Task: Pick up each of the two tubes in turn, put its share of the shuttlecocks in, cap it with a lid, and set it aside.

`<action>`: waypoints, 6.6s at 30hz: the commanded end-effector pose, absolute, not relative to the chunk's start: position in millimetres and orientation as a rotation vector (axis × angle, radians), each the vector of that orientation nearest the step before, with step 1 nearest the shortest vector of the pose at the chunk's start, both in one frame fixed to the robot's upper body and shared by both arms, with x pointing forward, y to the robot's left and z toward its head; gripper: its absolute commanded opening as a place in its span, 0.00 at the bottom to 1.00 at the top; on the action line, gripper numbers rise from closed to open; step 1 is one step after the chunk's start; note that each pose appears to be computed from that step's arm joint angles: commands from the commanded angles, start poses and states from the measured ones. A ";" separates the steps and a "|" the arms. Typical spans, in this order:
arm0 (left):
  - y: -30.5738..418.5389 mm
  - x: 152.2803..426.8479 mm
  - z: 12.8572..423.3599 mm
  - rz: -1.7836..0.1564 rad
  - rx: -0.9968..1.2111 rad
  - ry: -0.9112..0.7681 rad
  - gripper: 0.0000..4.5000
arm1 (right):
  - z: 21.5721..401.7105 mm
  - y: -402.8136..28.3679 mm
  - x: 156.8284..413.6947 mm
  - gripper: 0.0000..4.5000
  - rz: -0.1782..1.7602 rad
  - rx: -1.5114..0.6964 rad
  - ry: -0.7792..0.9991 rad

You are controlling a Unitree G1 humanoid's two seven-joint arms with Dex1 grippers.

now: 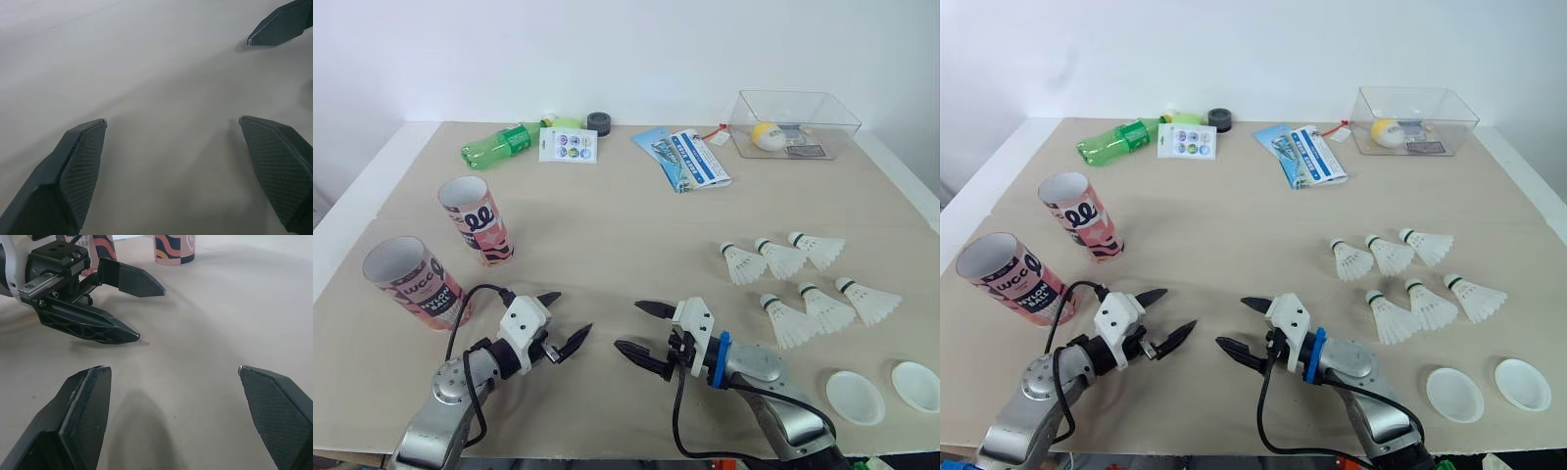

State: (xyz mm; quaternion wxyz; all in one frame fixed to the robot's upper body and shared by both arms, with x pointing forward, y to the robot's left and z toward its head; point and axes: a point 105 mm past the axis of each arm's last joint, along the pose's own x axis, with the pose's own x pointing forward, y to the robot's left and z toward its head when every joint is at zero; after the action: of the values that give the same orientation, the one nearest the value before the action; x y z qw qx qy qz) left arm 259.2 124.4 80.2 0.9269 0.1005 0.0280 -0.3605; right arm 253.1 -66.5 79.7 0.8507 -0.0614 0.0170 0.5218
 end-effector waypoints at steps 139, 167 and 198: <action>86.3 298.1 121.8 -1.567 0.811 0.290 0.79 | 154.5 -131.8 272.4 1.00 1.006 -0.266 -0.122; 63.6 314.2 122.4 -1.495 0.782 0.239 0.79 | 137.8 -251.9 186.6 1.00 0.775 -0.162 0.276; 52.9 320.4 117.9 -1.513 0.771 0.214 0.79 | 107.4 -258.6 212.3 1.00 0.491 -0.097 0.257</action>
State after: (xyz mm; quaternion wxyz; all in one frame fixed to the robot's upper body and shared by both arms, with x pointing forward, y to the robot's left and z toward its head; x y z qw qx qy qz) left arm 321.9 53.2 123.1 0.6561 0.3374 0.0896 -0.6690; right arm 210.4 -258.5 104.7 0.9602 -0.0380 0.1312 0.2435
